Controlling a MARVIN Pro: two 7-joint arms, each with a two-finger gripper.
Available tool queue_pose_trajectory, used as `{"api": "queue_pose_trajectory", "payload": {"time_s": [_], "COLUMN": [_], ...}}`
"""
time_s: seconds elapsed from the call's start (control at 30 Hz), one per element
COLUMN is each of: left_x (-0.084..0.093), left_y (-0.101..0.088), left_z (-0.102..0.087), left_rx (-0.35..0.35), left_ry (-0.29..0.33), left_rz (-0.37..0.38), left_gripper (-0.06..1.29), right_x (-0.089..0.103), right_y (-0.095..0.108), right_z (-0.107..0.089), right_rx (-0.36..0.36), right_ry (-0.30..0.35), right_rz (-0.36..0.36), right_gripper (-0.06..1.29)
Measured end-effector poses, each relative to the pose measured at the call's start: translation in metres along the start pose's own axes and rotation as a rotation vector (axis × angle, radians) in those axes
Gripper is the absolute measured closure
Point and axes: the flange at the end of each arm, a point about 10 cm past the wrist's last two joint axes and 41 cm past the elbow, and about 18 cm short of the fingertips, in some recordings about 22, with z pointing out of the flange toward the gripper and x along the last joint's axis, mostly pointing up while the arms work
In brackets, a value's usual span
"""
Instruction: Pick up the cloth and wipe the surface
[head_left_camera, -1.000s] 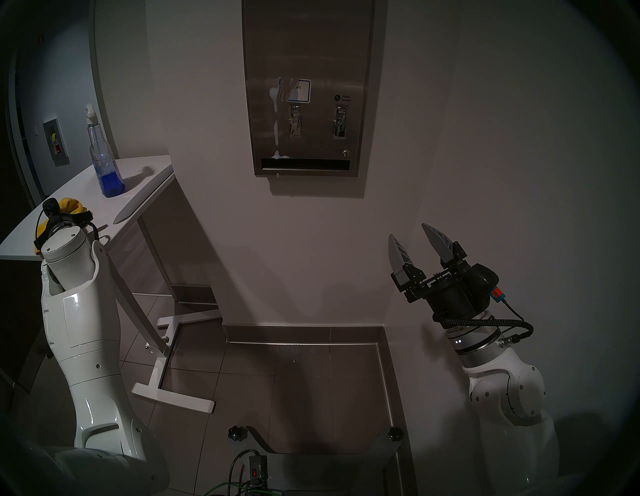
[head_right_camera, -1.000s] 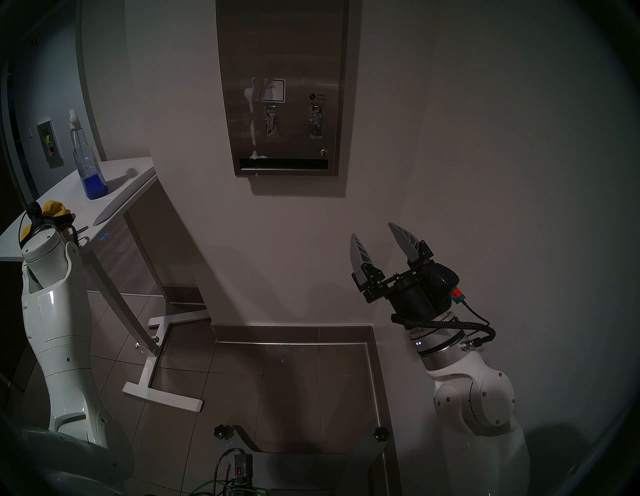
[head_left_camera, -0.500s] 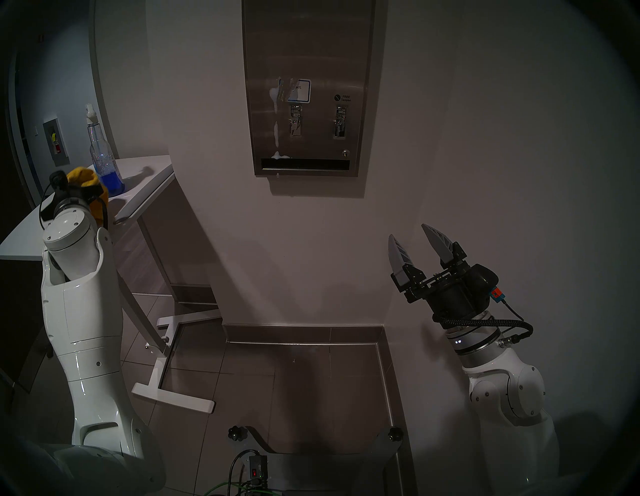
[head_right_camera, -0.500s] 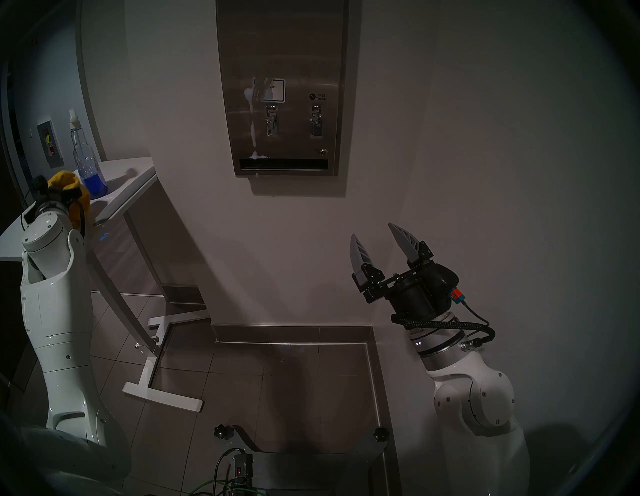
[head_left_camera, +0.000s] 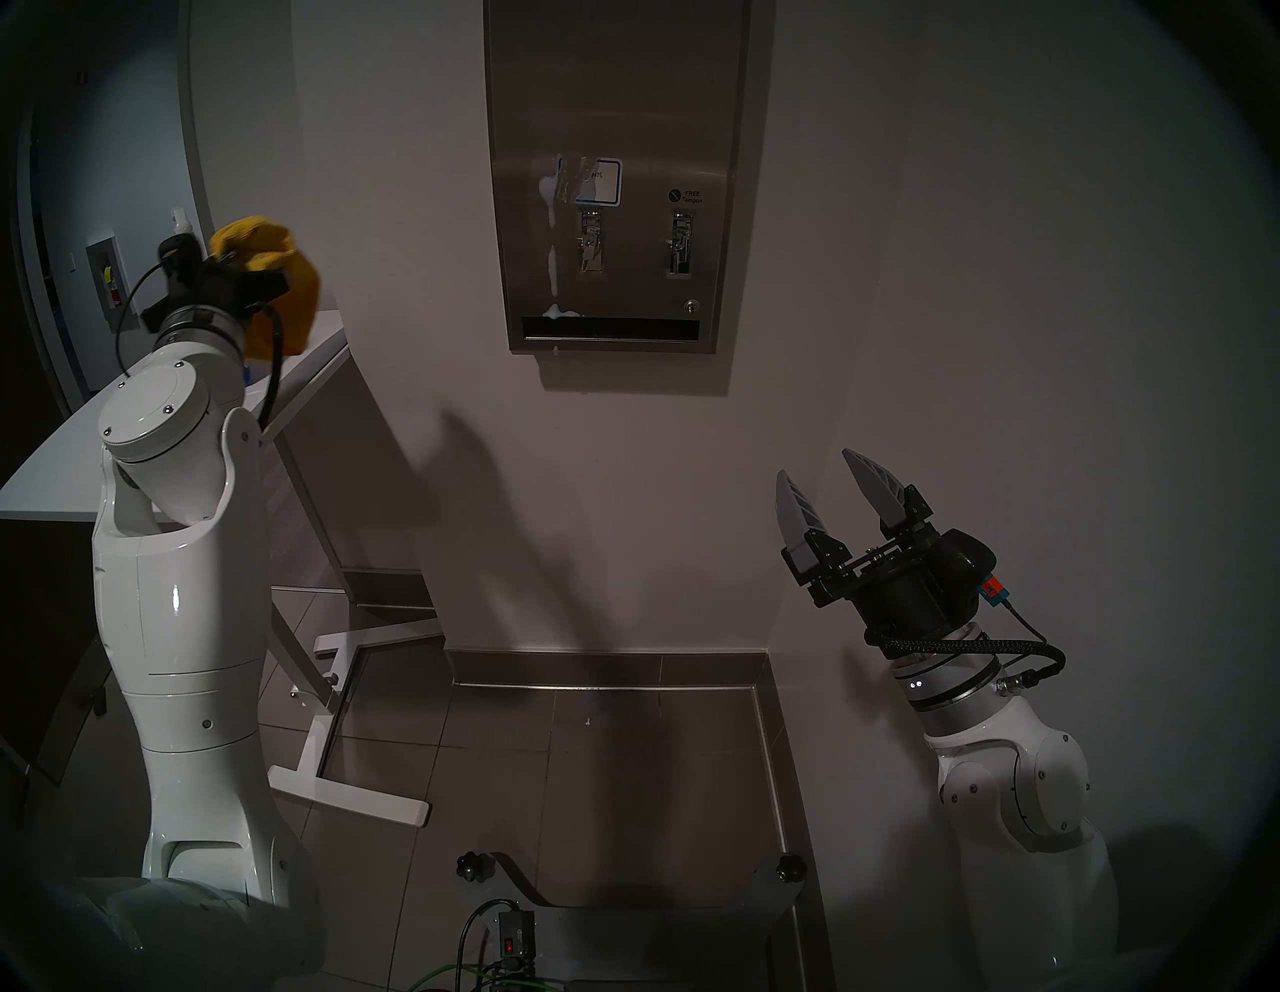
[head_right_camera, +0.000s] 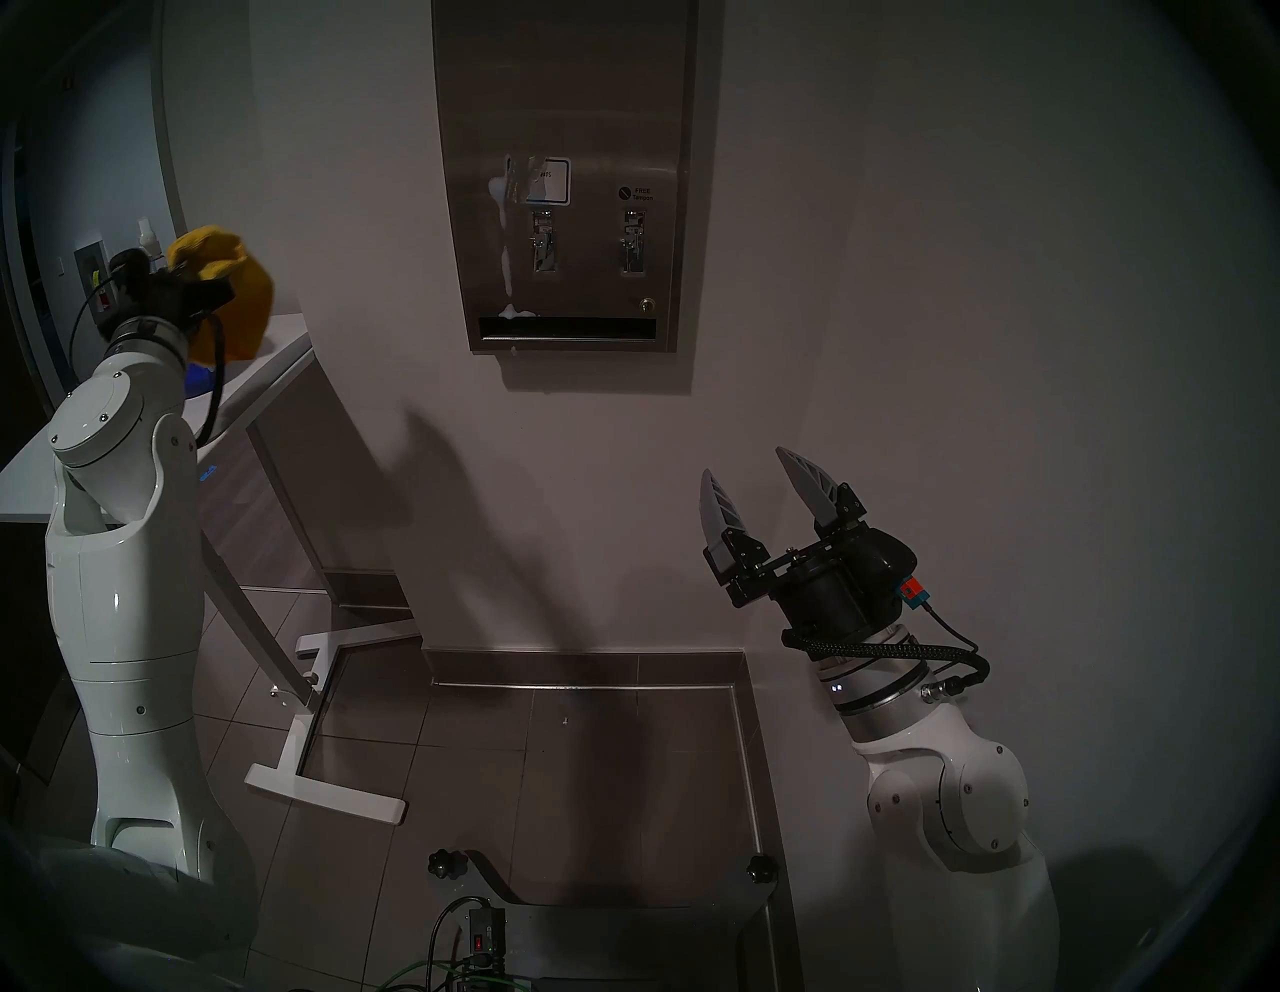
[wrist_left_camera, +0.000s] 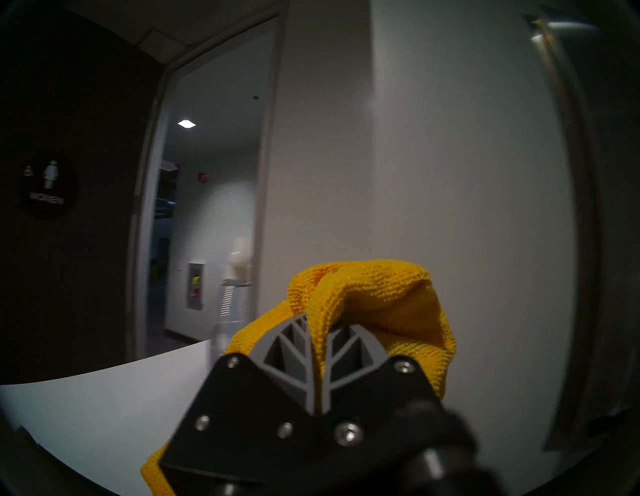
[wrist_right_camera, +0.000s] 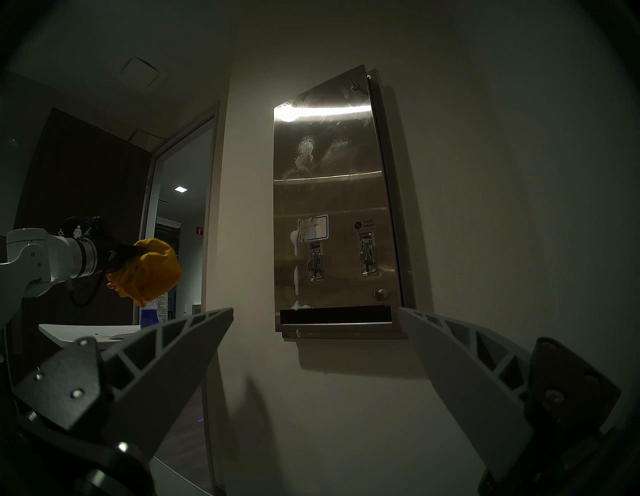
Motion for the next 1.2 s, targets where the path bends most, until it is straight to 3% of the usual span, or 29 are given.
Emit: {"api": "queue_pose_trajectory", "payload": {"time_s": [0.2,0.3,0.47,0.63,1.2], "left_x": [0.012,0.016,0.016,0.014,0.014], "left_y": [0.036,0.046,0.052,0.061,0.076], "left_z": [-0.016,-0.027,-0.039,-0.048,-0.057], "left_rx": [-0.16,-0.227,-0.294,-0.409,-0.667], "left_ry": [0.018,-0.007,-0.053,-0.096,-0.116], "left_rz": [-0.028,-0.025,-0.029,-0.051,-0.168], "left_gripper": [1.25,1.25,1.25,1.25,1.25], "right_x": [0.0,0.0,0.0,0.001,0.001], "right_y": [0.0,0.0,0.0,0.0,0.0], "right_z": [0.0,0.0,0.0,0.0,0.0], "right_rx": [0.001,0.001,0.002,0.002,0.002], "right_ry": [0.0,0.0,0.001,0.001,0.002], "right_rz": [0.0,0.0,0.0,0.0,-0.001], "right_gripper": [-0.01,-0.01,-0.01,-0.01,-0.01]}}
